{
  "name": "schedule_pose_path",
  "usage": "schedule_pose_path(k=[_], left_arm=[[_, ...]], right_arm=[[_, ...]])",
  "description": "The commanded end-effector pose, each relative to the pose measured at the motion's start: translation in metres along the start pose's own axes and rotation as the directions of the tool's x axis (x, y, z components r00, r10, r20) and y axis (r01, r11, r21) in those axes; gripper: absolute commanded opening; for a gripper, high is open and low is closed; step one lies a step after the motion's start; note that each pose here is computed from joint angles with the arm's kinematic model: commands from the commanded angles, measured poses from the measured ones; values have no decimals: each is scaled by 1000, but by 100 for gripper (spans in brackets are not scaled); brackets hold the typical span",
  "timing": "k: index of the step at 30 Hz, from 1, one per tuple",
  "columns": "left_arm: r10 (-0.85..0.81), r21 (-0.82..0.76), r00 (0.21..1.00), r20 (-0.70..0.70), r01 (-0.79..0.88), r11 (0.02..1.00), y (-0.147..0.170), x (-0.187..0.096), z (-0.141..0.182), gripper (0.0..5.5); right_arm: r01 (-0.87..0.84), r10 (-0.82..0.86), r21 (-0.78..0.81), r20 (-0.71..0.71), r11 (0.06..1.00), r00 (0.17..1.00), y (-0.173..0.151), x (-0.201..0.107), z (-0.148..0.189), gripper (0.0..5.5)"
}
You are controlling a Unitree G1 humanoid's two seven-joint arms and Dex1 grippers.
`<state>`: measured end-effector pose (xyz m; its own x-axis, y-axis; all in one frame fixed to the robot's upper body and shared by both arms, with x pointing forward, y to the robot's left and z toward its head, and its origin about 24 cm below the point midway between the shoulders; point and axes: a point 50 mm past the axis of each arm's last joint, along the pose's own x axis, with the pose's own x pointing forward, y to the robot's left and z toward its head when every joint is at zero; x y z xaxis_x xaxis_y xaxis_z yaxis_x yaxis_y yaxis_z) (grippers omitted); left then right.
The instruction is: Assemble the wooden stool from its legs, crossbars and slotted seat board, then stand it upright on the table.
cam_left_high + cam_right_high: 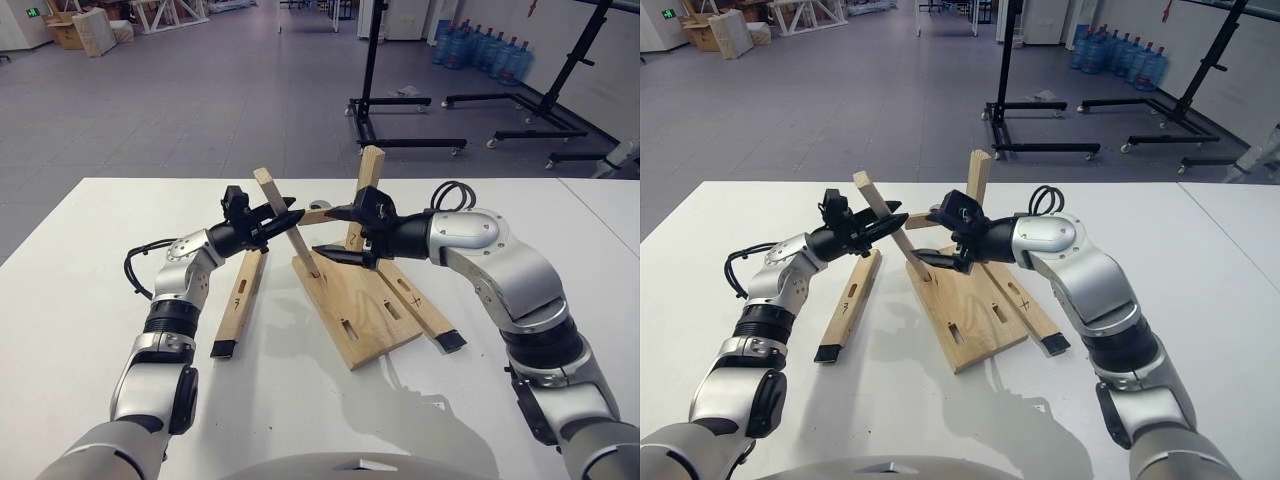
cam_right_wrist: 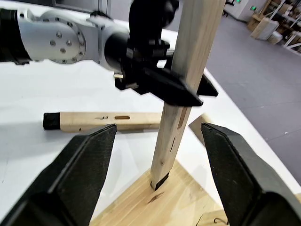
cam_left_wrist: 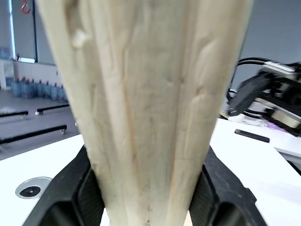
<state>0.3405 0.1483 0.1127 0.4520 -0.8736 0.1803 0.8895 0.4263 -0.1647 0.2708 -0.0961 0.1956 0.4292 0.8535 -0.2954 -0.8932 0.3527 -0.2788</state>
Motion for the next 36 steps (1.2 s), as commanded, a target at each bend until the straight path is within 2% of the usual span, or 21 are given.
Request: schedule_pose_path(k=[1, 7, 14, 16, 24, 30, 36], left_arm=[[27, -83, 1000, 10, -26, 996, 4, 3, 9, 202], [12, -91, 1000, -15, -13, 996, 0, 9, 13, 202], [-9, -5, 999, -36, 9, 1000, -7, 10, 14, 202], [-5, -4, 999, -36, 5, 1000, -6, 8, 14, 202], [10, -61, 1000, -24, -11, 998, -3, 12, 8, 202], [-1, -58, 998, -56, -3, 998, -5, 19, 2, 202], [-7, -21, 997, -81, 6, 1000, -5, 19, 3, 202]], right_arm=[[21, -21, 4, 46, 1000, 999, -5, 0, 11, 332], [151, -155, 41, 130, 988, 979, -23, 3, 29, 332], [347, -340, -42, 119, 937, 933, -46, 8, 34, 332], [364, -356, -73, 103, 928, 929, -48, 8, 30, 332], [365, -383, -412, 42, 835, 923, -44, 28, 15, 332], [351, -384, -481, 32, 803, 923, -42, 48, 8, 332], [351, -407, -520, 6, 779, 913, -48, 52, -1, 332]])
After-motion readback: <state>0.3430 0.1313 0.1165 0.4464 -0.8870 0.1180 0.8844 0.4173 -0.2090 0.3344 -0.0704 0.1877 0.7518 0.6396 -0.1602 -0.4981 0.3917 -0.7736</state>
